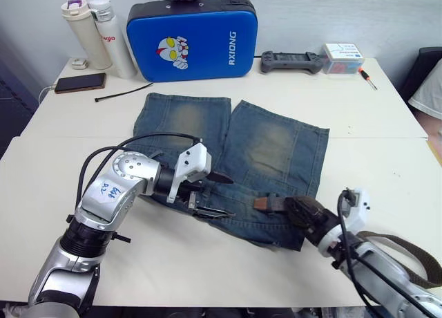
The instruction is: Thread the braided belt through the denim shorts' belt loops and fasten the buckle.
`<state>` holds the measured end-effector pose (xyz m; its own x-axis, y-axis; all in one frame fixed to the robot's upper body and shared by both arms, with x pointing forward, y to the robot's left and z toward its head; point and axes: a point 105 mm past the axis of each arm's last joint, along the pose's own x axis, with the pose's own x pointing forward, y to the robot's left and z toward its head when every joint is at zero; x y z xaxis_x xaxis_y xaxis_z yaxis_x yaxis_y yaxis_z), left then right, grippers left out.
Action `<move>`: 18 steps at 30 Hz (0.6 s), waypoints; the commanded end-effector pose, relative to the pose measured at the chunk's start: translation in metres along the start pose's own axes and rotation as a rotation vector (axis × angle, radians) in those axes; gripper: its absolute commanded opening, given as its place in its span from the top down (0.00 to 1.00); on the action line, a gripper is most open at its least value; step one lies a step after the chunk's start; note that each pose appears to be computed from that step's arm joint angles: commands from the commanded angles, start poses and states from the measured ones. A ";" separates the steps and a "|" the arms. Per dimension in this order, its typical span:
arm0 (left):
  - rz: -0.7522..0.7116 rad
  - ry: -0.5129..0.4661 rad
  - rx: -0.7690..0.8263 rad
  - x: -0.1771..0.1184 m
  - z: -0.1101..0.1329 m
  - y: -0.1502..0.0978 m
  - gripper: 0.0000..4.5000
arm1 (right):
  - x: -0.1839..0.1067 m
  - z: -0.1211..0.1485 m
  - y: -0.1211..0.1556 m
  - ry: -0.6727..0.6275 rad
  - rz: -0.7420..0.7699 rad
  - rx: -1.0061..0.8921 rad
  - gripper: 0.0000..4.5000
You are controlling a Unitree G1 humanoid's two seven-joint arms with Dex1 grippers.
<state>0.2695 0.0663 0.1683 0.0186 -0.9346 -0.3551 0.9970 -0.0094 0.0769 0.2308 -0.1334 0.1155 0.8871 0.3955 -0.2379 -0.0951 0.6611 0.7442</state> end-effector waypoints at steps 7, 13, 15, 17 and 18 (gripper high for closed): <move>-0.032 -0.008 0.042 0.004 0.009 -0.001 0.00 | 0.019 -0.011 0.003 0.049 0.026 -0.085 0.81; -0.062 -0.009 0.050 0.010 0.007 -0.001 0.00 | -0.006 0.007 -0.001 -0.047 0.004 0.020 0.21; -0.070 -0.011 0.053 0.012 0.007 0.000 0.00 | -0.016 0.008 -0.006 -0.067 -0.018 0.074 0.01; -0.080 -0.016 0.059 0.015 0.007 0.001 0.00 | -0.025 0.005 -0.011 -0.077 -0.043 0.145 0.01; -0.085 -0.017 0.062 0.016 0.007 0.001 0.00 | -0.028 0.004 -0.013 -0.081 -0.056 0.173 0.01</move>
<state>0.2721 0.0538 0.1626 -0.0463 -0.9336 -0.3553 0.9950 -0.0748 0.0669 0.2127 -0.1541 0.1060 0.9109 0.3166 -0.2647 0.0255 0.5969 0.8019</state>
